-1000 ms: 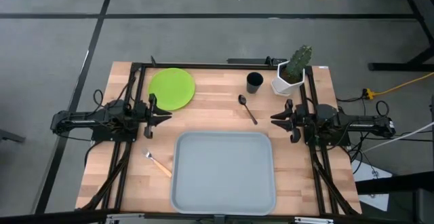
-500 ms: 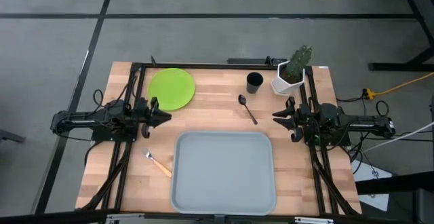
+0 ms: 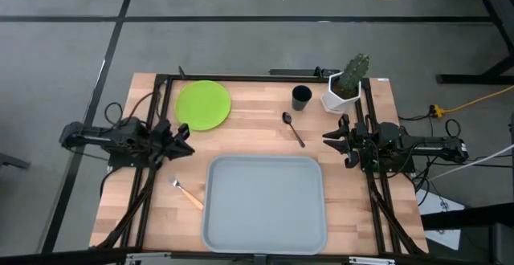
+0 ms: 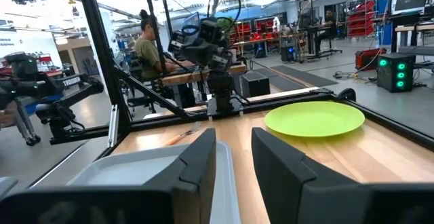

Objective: Pick and place plate/cup/fork/spoon on tray
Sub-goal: Move the orange fork to the top center of the table

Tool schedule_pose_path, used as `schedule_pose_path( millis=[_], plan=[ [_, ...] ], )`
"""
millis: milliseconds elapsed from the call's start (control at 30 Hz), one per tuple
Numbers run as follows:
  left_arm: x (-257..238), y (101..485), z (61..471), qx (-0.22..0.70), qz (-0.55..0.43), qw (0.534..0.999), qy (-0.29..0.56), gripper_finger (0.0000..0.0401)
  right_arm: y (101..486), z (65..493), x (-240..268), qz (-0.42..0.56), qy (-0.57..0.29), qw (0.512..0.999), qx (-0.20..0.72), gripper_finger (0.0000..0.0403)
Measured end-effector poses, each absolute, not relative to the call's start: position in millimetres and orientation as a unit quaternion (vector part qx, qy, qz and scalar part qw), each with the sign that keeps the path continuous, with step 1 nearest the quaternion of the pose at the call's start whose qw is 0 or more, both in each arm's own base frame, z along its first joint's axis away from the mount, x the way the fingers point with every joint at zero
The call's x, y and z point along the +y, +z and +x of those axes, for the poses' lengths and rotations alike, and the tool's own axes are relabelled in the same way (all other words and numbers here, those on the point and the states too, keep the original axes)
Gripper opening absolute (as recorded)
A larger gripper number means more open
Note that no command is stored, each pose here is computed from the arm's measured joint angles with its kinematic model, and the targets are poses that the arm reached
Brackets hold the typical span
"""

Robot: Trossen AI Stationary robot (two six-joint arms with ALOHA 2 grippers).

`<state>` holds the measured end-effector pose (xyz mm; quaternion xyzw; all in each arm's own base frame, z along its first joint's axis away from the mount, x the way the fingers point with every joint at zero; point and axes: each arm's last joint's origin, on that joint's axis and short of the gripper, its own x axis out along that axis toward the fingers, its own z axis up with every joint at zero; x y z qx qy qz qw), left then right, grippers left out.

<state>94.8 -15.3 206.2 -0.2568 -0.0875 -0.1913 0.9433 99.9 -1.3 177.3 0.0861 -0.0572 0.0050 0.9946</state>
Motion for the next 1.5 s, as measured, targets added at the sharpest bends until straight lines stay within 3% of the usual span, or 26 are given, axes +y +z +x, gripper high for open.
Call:
schedule_pose_path(
  millis=[267, 367, 467, 600, 767, 933, 1200, 1500],
  plan=[
    [-34, 239, 119, -0.02, -0.244, 0.948, -0.206, 0.0044, 177, 100, -1, 0.089, 0.005, 0.994, -0.057, 0.01],
    [-47, 246, 137, 0.095, -0.273, 0.932, -0.22, 0.0044, 177, 100, -1, 0.105, 0.006, 0.993, -0.057, 0.01],
    [-59, 248, 149, 0.245, -0.347, 0.885, -0.192, 0.0044, 177, 100, -1, 0.115, 0.007, 0.992, -0.057, 0.01],
    [-73, 239, 153, 0.42, -0.432, 0.793, -0.094, 0.0044, 176, 100, -1, 0.115, 0.006, 0.992, -0.049, 0.01],
    [-90, 213, 151, 0.535, -0.483, 0.693, 0.024, 0.0044, 172, 100, -1, 0.116, 0.004, 0.993, -0.03, 0.01],
    [-107, 193, 154, 0.575, -0.471, 0.663, 0.092, 0.0044, 170, 100, -1, 0.117, 0.002, 0.993, -0.017, 0.01],
    [-126, 157, 158, 0.618, -0.498, 0.563, 0.23, 0.0044, 169, 100, -1, 0.129, 0.002, 0.992, -0.015, 0.01],
    [-138, 137, 173, 0.603, -0.506, 0.573, 0.231, 0.0044, 169, 100, -1, 0.128, 0.002, 0.992, -0.015, 0.01]
  ],
)
